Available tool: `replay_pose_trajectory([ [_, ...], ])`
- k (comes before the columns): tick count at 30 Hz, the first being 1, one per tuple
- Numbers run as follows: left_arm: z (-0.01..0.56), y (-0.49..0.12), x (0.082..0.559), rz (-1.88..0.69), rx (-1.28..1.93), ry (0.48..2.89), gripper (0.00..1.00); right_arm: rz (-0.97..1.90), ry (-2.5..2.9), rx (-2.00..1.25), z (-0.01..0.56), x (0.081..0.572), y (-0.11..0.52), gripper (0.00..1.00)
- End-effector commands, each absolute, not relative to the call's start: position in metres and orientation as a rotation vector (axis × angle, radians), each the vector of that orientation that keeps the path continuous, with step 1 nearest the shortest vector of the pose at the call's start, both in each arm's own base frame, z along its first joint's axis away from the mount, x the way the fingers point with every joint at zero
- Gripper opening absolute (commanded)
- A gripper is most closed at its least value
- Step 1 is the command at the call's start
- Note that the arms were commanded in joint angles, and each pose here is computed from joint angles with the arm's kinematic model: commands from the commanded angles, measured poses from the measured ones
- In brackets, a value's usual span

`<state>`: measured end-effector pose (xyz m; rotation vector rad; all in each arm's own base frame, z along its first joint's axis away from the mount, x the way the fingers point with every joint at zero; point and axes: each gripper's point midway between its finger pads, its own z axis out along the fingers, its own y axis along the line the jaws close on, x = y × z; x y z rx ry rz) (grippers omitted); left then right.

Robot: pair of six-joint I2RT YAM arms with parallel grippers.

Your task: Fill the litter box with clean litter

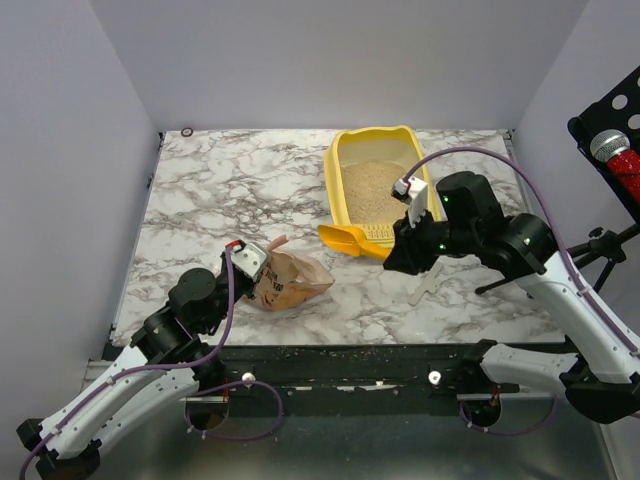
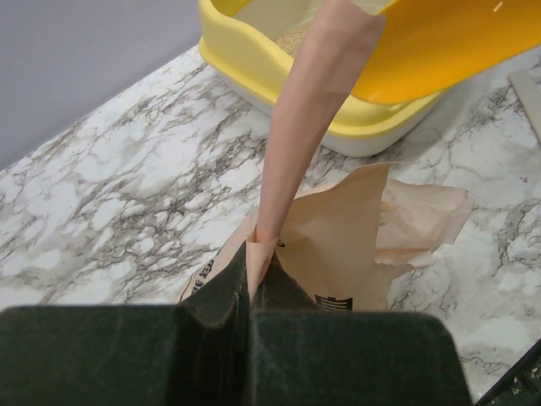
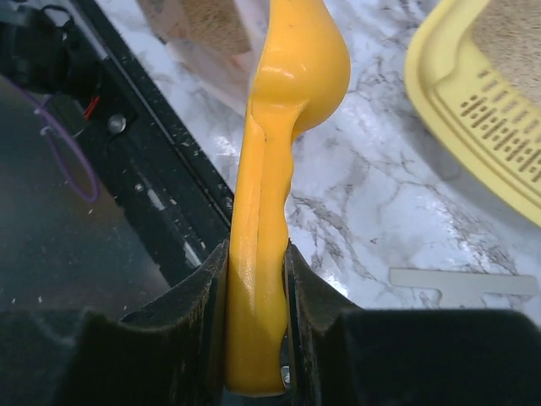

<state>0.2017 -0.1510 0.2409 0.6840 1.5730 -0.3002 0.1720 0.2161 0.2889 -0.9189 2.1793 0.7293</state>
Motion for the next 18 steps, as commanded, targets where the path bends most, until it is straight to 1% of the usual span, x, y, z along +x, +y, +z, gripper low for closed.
replay_pose_trajectory([
  [1, 0.279, -0.153, 0.203, -0.342, 0.61, 1.478, 0.0, 0.885, 2.167, -1.055, 0.291, 0.138, 0.227, 0.0],
  [6, 0.28, -0.152, 0.202, -0.345, 0.606, 1.474, 0.0, 0.897, 2.199, -1.111, 0.281, 0.131, 0.236, 0.0],
  [18, 0.283, -0.152, 0.201, -0.351, 0.603, 1.461, 0.0, 0.901, 2.258, -1.17, 0.258, 0.141, 0.265, 0.0],
])
